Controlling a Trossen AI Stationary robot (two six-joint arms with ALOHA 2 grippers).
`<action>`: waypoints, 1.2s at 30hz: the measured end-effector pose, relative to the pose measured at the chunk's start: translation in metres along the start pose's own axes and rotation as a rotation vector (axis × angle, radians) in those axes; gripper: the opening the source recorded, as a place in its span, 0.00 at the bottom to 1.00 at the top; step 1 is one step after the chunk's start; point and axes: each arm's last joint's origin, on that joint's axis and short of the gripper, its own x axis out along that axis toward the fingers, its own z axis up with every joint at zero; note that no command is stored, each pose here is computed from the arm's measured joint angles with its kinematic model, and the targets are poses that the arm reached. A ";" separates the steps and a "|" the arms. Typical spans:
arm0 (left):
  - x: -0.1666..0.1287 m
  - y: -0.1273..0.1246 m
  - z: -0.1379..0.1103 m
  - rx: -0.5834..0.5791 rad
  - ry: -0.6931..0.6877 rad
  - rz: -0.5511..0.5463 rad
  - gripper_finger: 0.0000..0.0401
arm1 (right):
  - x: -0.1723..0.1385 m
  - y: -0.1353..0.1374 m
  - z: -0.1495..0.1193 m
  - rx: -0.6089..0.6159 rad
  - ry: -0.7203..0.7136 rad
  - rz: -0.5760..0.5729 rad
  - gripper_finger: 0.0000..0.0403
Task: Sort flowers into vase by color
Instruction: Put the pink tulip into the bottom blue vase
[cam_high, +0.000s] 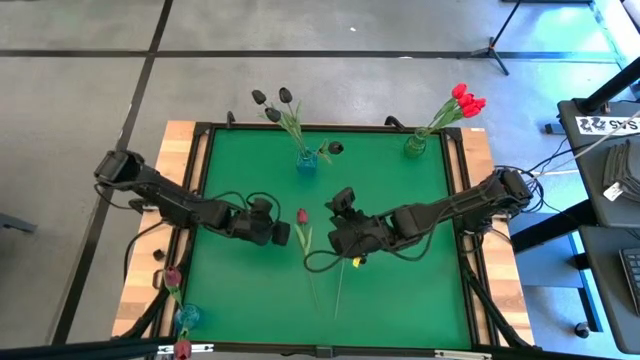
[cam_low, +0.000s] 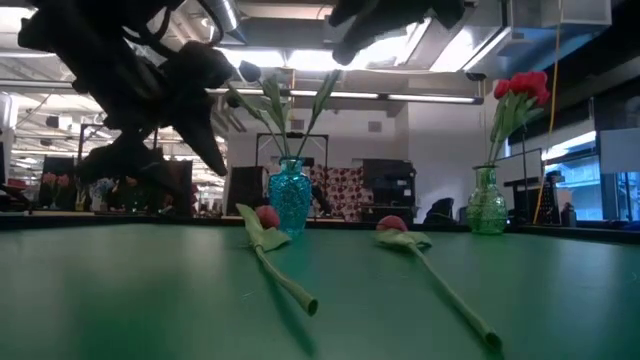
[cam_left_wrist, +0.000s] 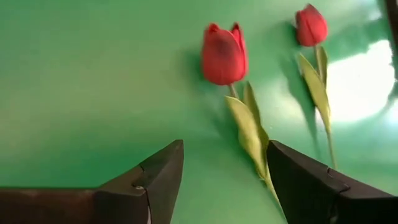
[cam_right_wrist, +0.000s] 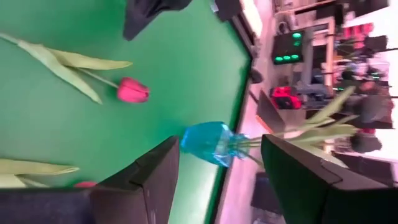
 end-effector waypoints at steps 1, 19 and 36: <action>0.002 -0.001 -0.001 -0.012 0.002 -0.004 0.56 | -0.002 0.001 0.002 -0.001 0.001 -0.012 0.56; 0.028 0.005 -0.008 -0.145 -0.036 0.055 0.57 | -0.021 0.006 0.015 0.022 -0.021 -0.139 0.56; 0.066 -0.010 -0.009 -0.165 -0.064 0.005 0.57 | -0.024 0.009 0.015 0.060 -0.023 -0.130 0.56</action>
